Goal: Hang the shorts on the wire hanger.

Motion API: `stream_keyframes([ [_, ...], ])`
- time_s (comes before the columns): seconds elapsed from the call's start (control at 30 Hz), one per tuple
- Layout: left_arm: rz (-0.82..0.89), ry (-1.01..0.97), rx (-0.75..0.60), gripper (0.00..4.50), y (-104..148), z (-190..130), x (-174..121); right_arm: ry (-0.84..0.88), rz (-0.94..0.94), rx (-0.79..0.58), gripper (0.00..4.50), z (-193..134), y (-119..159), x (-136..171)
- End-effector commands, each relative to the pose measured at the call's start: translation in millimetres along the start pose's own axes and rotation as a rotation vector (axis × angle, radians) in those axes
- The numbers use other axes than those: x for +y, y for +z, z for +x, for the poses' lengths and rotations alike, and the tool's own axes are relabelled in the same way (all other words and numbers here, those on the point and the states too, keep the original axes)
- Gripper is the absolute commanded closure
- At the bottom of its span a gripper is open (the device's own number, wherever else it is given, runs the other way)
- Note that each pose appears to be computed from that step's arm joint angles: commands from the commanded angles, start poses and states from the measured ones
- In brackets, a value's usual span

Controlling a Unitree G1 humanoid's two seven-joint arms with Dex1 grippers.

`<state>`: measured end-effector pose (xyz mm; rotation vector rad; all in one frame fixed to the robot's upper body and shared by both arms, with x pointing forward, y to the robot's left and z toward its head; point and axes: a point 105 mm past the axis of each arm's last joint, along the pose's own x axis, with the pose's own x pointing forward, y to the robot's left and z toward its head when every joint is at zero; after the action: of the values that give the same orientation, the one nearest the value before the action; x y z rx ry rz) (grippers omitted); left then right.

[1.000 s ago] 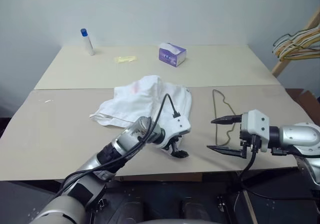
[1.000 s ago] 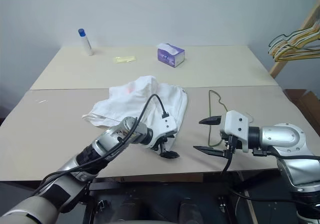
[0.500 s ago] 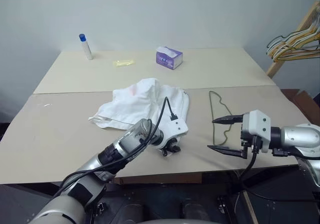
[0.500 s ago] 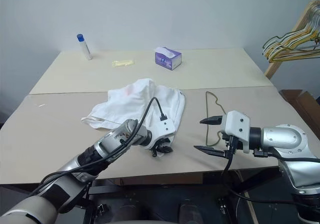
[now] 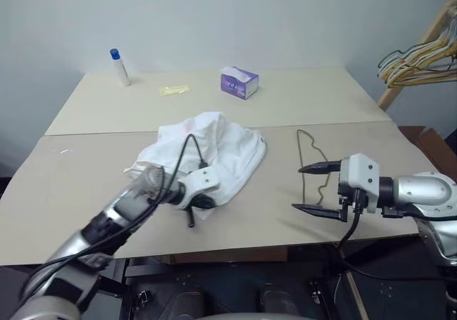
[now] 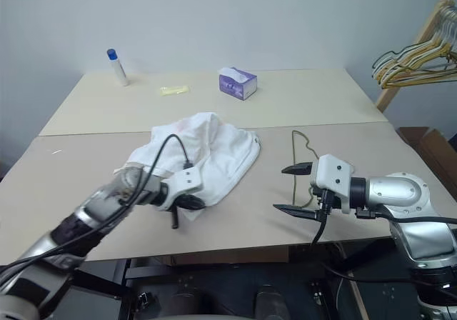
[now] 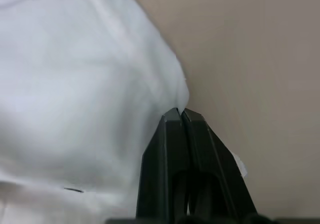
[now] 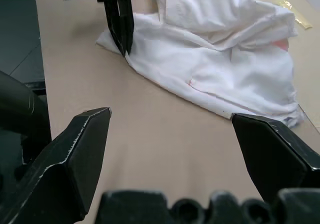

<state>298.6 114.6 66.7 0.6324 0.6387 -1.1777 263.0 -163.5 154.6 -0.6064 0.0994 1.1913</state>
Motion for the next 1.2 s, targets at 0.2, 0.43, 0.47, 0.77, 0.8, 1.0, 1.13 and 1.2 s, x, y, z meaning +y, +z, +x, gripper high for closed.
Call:
stream_keyframes([
  [0.2,0.197,0.079,-0.205,4.45,2,-87,8,-0.148,-0.328,0.164,0.0,54,-33,-36],
  [0.43,0.177,0.205,-0.254,4.45,4,-133,12,-0.235,-0.573,0.261,0.0,103,-58,-65],
  [0.47,0.176,0.223,-0.251,4.45,4,-137,13,-0.229,-0.596,0.271,0.0,106,-61,-66],
  [0.77,0.107,0.112,-0.23,4.06,4,-104,-17,-0.247,-0.636,0.306,0.0,113,-76,-83],
  [0.8,0.093,0.084,-0.212,3.9,3,-96,-22,-0.245,-0.627,0.29,0.0,113,-73,-83],
  [1.0,0.109,0.089,-0.053,1.99,-12,-57,-19,-0.165,-0.633,0.229,0.0,107,-64,-71],
  [1.13,0.176,0.147,0.045,0.67,-22,-35,-8,-0.147,-0.626,0.206,0.0,102,-60,-69],
  [1.2,0.215,0.179,0.093,0.06,-25,-26,-1,-0.148,-0.62,0.205,0.0,102,-59,-69],
])
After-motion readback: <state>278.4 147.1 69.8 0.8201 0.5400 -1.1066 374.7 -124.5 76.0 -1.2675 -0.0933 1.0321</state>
